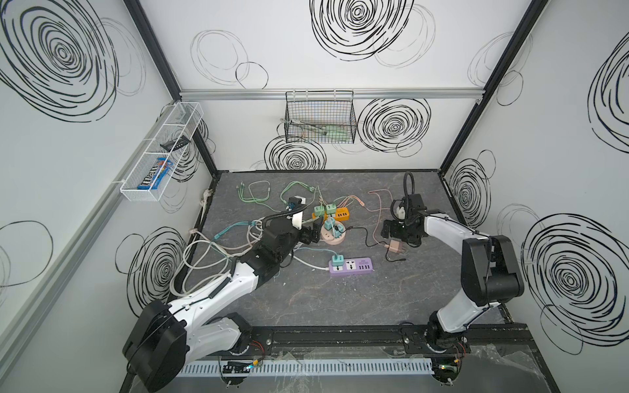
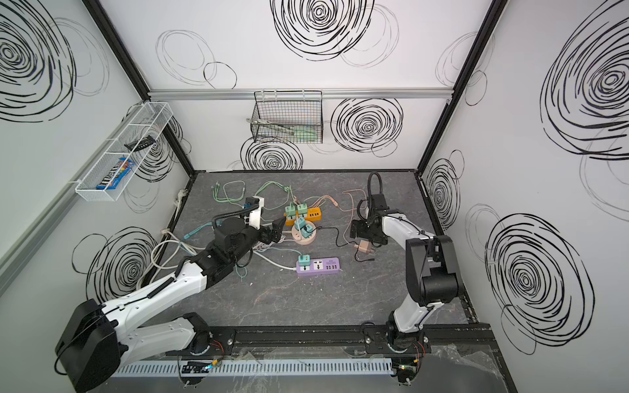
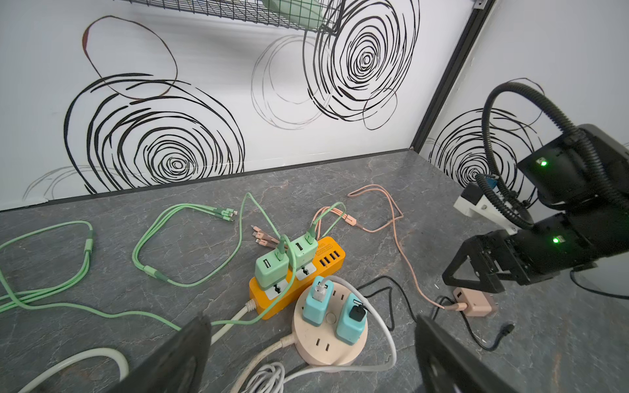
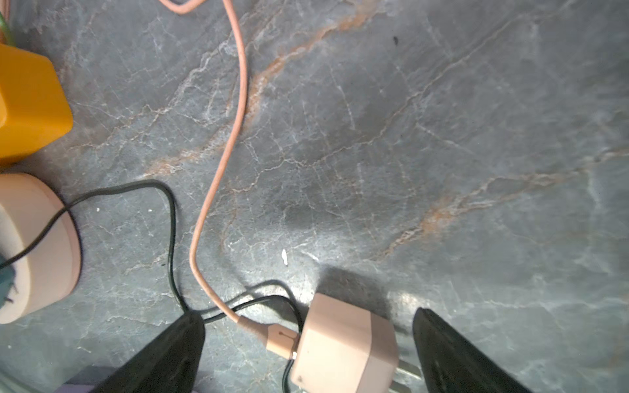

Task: Insert the plug
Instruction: 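Move the right gripper over the pink charger cube and descend, then close the right gripper on the pink charger cube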

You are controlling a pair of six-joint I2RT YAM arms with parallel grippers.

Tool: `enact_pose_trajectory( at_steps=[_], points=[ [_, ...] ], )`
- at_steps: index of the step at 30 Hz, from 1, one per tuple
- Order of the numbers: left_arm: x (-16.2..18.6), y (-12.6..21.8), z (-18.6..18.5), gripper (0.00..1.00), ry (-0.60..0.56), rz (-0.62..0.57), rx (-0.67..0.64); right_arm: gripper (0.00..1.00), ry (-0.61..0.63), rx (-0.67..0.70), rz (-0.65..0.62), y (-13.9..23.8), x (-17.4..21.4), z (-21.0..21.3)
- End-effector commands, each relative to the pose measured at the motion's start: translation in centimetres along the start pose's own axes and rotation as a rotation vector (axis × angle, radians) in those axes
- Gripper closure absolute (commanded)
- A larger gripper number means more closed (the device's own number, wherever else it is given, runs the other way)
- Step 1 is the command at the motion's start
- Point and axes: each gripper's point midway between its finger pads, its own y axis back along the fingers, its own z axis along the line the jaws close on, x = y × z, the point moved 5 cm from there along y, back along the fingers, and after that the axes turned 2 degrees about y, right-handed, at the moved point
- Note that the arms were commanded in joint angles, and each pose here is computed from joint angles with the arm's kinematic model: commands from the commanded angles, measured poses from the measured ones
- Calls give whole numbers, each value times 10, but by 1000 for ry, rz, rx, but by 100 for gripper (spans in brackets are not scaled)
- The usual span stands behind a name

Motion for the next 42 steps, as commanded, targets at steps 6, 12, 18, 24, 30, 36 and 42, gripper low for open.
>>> enact_pose_trajectory(
  at_steps=[6, 12, 18, 24, 30, 36, 42],
  points=[
    [-19, -3, -1, 4, 37, -48, 8, 6, 171, 187, 81, 11, 12, -6],
    [-20, -3, 1, 4, 38, -52, 1, 7, 339, 199, 122, 9, 27, 16],
    [-19, -3, 2, 4, 51, -53, 6, 6, 373, 290, 137, -6, 31, 8],
    [-18, -2, 4, 4, 50, -55, -4, 18, 270, 336, 157, -28, 24, -6],
    [-19, 0, 5, 4, 46, -60, -15, 34, 37, 179, 125, -22, 21, -30],
    [-17, -4, 4, 4, 48, -44, -6, 38, -221, 31, 14, 1, 15, -64],
    [-16, -6, 4, 4, 53, -38, -5, 24, -228, -77, 20, 6, 17, -59]
  ],
)
